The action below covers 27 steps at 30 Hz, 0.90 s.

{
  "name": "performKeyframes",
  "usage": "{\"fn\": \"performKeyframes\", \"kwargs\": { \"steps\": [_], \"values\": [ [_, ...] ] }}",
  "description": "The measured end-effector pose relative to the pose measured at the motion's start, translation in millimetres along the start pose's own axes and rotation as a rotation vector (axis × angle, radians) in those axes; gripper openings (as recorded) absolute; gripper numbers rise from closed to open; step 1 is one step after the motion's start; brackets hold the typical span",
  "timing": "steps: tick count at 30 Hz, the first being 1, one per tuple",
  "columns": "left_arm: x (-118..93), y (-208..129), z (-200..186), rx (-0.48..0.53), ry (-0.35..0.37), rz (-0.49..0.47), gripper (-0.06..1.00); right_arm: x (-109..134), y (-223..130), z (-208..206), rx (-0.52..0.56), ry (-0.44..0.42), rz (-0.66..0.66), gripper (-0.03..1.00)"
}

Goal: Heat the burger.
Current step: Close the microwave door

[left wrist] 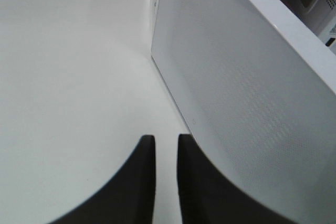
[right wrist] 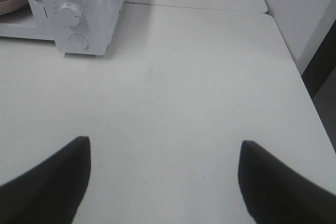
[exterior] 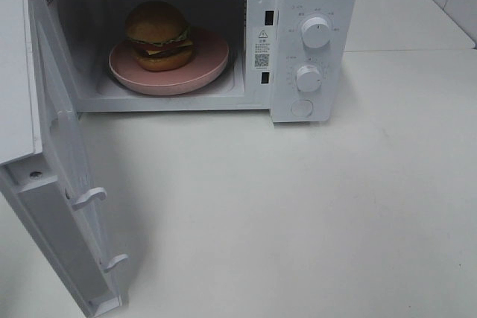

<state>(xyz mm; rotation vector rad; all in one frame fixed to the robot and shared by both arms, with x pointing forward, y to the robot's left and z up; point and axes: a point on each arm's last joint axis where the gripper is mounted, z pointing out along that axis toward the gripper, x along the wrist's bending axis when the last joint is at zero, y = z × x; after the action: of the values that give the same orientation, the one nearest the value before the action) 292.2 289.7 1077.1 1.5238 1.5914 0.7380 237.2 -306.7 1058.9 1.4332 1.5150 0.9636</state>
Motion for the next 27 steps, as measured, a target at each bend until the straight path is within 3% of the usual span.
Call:
{"fn": "performKeyframes", "kwargs": {
  "steps": [1, 3, 13, 27],
  "values": [
    [1.5, 3.0, 6.5, -0.014, 0.006, 0.005, 0.05, 0.0, 0.0, 0.0, 0.0, 0.0, 0.0, 0.73],
    [2.3, 4.0, 9.6, -0.032, 0.009, 0.014, 0.02, 0.0, 0.0, 0.0, 0.0, 0.0, 0.0, 0.73],
    [9.1, -0.6, 40.3, -0.227, 0.01, 0.048, 0.0, 0.0, 0.0, 0.0, 0.0, 0.0, 0.0, 0.73],
    [28.0, -17.4, 88.2, -0.209, 0.115, 0.029, 0.0, 0.0, 0.0, 0.0, 0.0, 0.0, 0.0, 0.73]
  ]
}}
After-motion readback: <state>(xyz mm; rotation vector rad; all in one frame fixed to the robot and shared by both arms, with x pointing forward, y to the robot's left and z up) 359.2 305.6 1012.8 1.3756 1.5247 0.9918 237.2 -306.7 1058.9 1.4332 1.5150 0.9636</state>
